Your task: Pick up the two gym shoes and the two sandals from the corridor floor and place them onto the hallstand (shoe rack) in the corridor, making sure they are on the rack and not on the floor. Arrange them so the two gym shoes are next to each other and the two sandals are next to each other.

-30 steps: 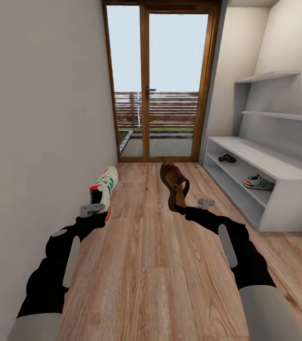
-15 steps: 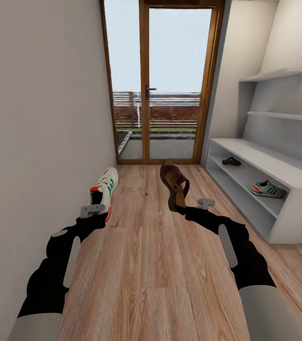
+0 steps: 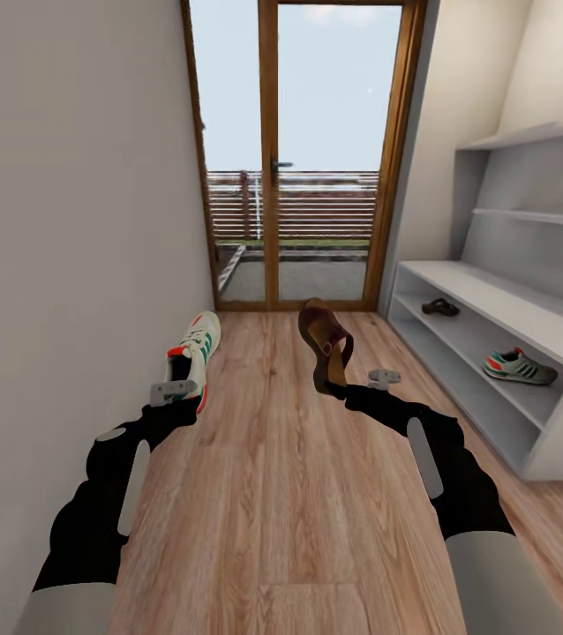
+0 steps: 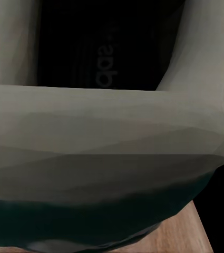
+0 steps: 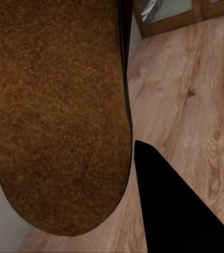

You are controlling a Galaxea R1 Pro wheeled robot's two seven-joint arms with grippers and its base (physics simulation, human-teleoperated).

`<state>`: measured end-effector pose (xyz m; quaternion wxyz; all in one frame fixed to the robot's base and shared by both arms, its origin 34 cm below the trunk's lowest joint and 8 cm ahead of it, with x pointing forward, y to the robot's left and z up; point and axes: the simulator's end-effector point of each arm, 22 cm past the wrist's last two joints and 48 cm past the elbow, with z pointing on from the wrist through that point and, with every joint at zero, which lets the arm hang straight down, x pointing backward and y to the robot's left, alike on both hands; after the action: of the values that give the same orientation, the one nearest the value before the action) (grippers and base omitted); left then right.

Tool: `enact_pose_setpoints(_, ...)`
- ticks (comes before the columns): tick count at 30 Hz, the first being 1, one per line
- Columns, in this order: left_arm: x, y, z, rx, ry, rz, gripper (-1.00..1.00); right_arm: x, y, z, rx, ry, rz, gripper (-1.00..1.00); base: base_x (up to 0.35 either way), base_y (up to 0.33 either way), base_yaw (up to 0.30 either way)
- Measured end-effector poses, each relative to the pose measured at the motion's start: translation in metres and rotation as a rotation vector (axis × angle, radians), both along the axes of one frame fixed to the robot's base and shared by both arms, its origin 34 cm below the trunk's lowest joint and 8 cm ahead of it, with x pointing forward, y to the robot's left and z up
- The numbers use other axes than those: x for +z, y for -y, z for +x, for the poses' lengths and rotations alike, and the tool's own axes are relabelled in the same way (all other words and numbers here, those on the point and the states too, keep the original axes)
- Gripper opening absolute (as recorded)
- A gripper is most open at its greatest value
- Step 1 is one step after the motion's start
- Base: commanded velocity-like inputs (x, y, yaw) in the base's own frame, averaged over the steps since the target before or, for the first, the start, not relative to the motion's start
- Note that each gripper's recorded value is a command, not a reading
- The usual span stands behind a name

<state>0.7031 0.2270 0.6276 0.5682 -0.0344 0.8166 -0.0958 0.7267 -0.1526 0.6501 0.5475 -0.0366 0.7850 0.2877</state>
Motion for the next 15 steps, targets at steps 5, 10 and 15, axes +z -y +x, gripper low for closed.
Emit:
enact_pose_setpoints(5, 0.0000, 0.0001, 0.0001, 0.000, 0.000, 0.000, -1.00, -0.0001, 0.0003, 0.0000, -0.001, 0.000, 0.000, -1.00, 0.344, 0.000, -0.165)
enact_pose_setpoints(10, 0.0000, 0.0002, 0.0001, 0.000, 0.000, 0.000, -1.00, 0.0003, 0.0004, 0.0001, -0.001, 0.001, 0.000, -1.00, 0.344, 0.000, -0.277)
enact_pose_setpoints(15, -0.0001, 0.0000, 0.0000, 0.000, 0.000, 0.001, -1.00, 0.0002, 0.0001, 0.0001, 0.000, 0.000, 0.000, -1.00, 0.344, 0.000, -0.219)
